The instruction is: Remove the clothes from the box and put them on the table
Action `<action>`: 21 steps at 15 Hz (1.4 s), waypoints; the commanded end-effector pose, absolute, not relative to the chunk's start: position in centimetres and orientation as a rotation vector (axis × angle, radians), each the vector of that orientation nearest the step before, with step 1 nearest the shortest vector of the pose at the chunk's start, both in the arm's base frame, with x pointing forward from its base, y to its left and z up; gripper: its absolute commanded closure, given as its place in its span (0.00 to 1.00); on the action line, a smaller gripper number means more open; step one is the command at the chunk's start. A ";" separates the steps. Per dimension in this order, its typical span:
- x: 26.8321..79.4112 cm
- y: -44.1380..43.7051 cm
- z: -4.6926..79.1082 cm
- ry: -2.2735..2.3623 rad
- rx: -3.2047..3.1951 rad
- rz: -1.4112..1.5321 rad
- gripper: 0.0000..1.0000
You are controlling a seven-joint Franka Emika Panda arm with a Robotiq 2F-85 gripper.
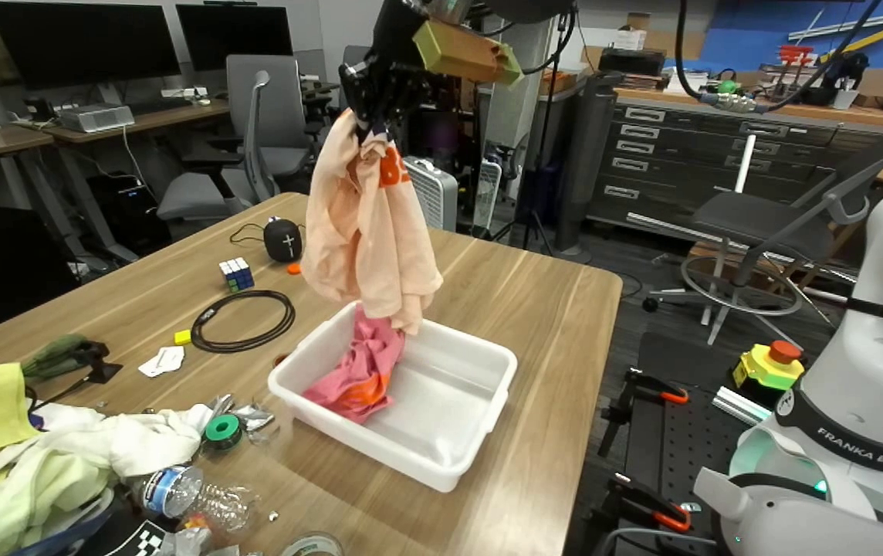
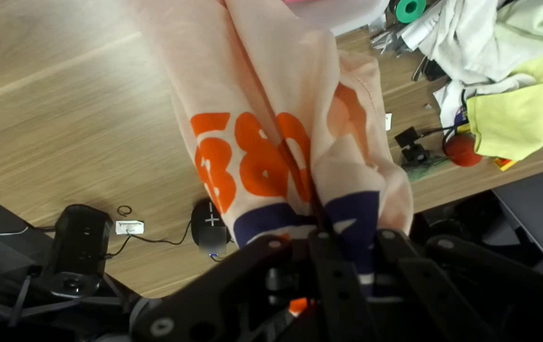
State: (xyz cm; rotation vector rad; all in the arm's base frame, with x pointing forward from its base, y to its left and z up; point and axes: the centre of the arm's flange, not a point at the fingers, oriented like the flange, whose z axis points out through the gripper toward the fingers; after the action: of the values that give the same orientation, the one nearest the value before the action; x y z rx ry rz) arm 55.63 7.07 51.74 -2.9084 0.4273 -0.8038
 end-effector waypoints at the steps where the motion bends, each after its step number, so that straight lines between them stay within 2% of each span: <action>1: 55.5 6.9 53.7 0.470 -2.838 -0.904 0.93; 9: 55.7 6.7 54.3 0.656 -2.778 -0.955 0.93; 10: 53.6 2.5 56.4 0.689 -2.783 -0.931 0.93; 15: 51.7 -1.4 58.1 0.925 -2.854 -0.755 0.94; 16: 53.4 -5.1 55.1 0.985 -2.851 -0.726 0.94; 21: 54.5 -10.2 51.8 1.166 -2.873 -0.605 0.94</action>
State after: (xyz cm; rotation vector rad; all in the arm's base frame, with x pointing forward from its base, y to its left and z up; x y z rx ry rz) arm 52.87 -8.68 52.58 -2.8646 1.0805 -0.6358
